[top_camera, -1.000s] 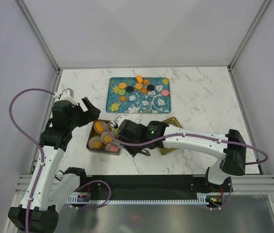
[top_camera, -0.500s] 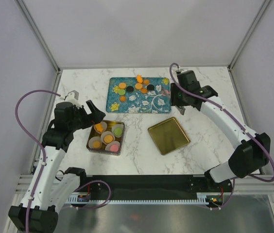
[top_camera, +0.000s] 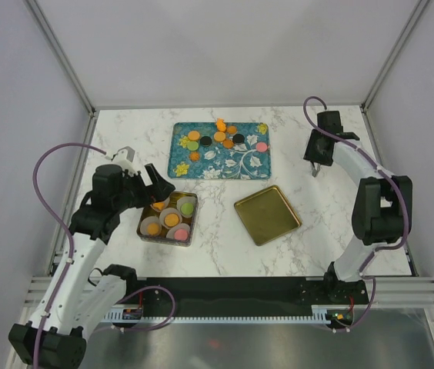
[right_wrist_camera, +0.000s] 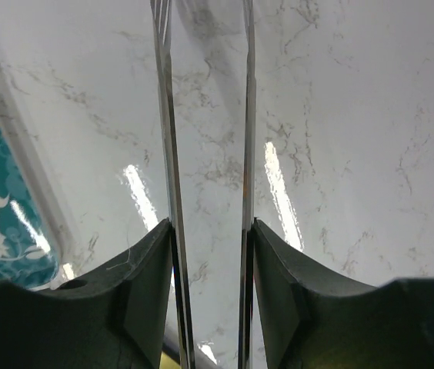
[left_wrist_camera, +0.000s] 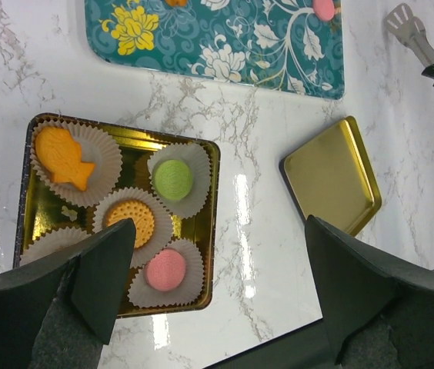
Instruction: Pack the cookies
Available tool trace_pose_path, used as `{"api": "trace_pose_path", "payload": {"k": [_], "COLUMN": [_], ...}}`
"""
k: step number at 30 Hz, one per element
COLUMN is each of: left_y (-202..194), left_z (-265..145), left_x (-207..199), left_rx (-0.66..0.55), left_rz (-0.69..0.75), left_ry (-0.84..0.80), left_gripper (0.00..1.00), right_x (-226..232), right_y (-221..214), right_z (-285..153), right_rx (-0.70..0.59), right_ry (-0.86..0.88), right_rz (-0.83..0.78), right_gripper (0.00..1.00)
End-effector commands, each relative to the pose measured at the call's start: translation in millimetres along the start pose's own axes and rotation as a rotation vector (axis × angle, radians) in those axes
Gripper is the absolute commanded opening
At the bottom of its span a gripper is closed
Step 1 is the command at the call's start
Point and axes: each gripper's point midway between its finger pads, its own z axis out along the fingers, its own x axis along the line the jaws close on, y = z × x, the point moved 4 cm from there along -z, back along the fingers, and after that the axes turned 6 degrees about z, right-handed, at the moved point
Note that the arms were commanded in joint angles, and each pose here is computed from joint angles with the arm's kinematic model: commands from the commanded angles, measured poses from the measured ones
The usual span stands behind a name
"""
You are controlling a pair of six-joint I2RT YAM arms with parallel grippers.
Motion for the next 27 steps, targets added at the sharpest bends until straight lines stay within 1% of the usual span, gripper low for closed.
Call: {"api": "trace_pose_path", "payload": {"k": [1, 5, 7, 11, 21, 25, 26, 27], "left_y": [2.6, -1.3, -3.4, -5.8, -5.5, -5.5, -5.3, -5.2], "left_z": [2.9, 6.4, 8.2, 8.3, 8.9, 9.2, 8.9, 9.0], "left_x": [-7.6, -12.8, -13.4, -13.3, -15.7, -15.0, -15.1, -15.0], "left_rx": [-0.02, 0.0, 0.007, 0.008, 0.006, 0.005, 0.004, 0.003], "left_rz": [0.037, 0.052, 0.059, 0.063, 0.064, 0.065, 0.067, 0.065], "left_ry": [-0.044, -0.061, -0.063, -0.065, -0.08, -0.078, -0.078, -0.077], "left_gripper": [0.99, 0.98, 0.98, 0.99, 0.99, 0.99, 0.99, 0.99], "right_x": [-8.9, -20.7, -34.6, -41.4, -47.1, -49.9, -50.6, -52.4], "right_y": [20.8, 14.7, 15.7, 14.2, -12.9, -17.5, -17.2, -20.8], "right_z": [16.1, 33.9, 42.1, 51.7, 76.1, 74.7, 72.9, 72.8], "right_rx": [-0.076, -0.043, -0.031, -0.011, 0.08, 0.081, 0.075, 0.08], "right_ry": [-0.036, -0.066, -0.091, -0.105, -0.126, -0.135, -0.138, -0.143], "right_rz": [0.029, 0.042, 0.063, 0.069, 0.089, 0.092, 0.093, 0.092], "right_gripper": [0.51, 0.54, 0.56, 0.59, 0.64, 0.7, 0.75, 0.77]}}
